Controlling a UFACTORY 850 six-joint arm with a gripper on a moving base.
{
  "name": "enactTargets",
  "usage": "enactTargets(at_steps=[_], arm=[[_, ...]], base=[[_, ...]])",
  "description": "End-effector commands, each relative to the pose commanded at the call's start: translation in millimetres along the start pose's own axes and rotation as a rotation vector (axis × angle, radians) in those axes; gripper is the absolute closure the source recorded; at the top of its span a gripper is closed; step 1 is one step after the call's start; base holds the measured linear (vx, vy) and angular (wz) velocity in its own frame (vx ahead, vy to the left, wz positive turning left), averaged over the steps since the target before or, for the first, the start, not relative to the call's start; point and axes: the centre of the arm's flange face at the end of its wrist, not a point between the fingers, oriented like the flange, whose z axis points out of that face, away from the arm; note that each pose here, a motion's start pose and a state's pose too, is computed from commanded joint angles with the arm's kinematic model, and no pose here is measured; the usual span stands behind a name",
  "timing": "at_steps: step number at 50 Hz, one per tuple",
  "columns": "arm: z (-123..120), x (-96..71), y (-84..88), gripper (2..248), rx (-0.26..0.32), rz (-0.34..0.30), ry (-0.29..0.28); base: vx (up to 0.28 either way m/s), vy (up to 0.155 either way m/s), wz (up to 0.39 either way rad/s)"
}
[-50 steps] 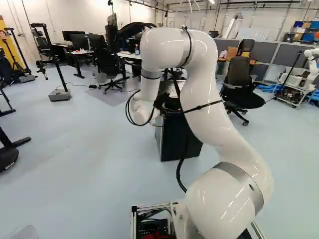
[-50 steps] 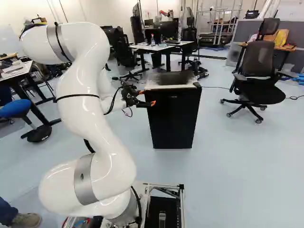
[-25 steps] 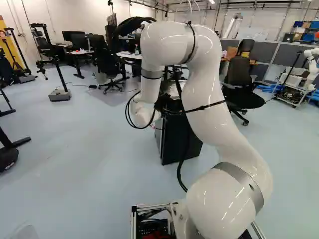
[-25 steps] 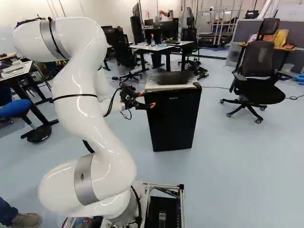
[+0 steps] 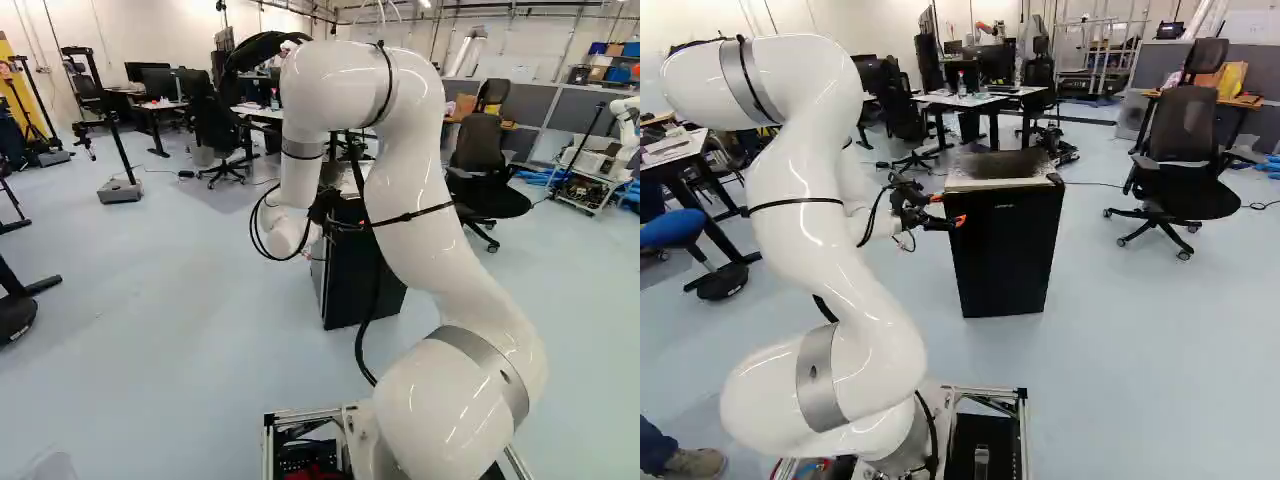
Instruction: Grab a drink from the fridge
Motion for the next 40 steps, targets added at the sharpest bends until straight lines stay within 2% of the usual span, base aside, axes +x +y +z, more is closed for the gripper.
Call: enactTargets(at_steps=[22, 40], arm=[[-3.4, 0.1, -3.3, 3, 0.009, -0.001, 0.015], [-1.0, -2.9, -17.1, 3, 0.019, 0.013, 0.019]], base=[[0.000, 0.000, 0.000], [0.000, 0.000, 0.000]])
